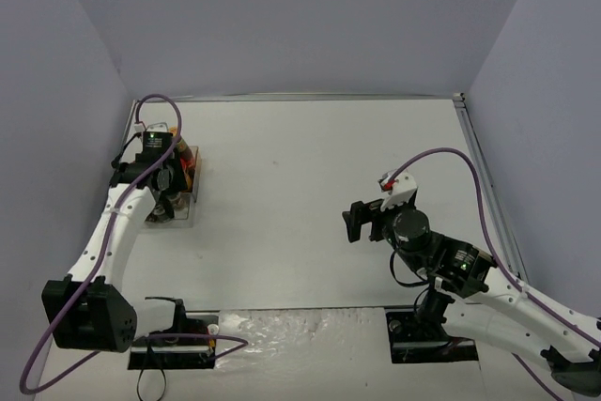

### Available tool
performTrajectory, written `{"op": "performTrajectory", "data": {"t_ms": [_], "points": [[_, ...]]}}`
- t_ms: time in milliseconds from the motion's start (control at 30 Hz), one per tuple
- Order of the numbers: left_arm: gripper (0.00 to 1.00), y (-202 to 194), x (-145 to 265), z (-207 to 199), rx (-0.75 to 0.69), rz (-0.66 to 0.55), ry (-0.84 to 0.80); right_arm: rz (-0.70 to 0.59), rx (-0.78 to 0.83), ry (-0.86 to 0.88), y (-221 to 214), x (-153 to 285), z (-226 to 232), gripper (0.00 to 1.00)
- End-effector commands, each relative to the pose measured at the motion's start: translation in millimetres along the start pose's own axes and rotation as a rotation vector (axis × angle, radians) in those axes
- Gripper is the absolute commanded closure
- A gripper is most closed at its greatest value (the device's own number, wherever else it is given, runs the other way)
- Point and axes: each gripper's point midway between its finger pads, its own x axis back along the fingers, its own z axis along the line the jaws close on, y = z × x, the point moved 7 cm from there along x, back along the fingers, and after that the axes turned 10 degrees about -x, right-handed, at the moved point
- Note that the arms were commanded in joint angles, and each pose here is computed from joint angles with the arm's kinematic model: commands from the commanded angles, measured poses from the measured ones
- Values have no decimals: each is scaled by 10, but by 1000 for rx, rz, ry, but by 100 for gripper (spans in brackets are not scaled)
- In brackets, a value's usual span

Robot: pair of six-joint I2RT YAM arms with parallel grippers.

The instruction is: Organize the condiment bottles

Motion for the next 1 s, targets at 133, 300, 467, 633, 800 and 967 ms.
{"op": "performTrajectory", "data": {"t_ms": [133, 300, 467, 633, 800, 967], "points": [[97, 40, -166, -68, 43, -29, -22, -33, -30, -5, 39, -49, 24, 0], [86, -59, -269, -107, 56, 3, -29, -24, -24, -11, 20, -73, 28, 0], [75, -109, -339, -115, 61, 38, -12, -35, -33, -5, 34, -53, 23, 0], [64, -146, -339, -113, 67, 52, -8, -38, -39, -4, 28, -39, 12, 0], [45, -158, -307, -99, 69, 48, -5, -37, -42, 3, 26, -34, 19, 0], [28, -169, -222, -93, 75, 52, -19, -46, -45, 11, 65, -15, 28, 0]]}}
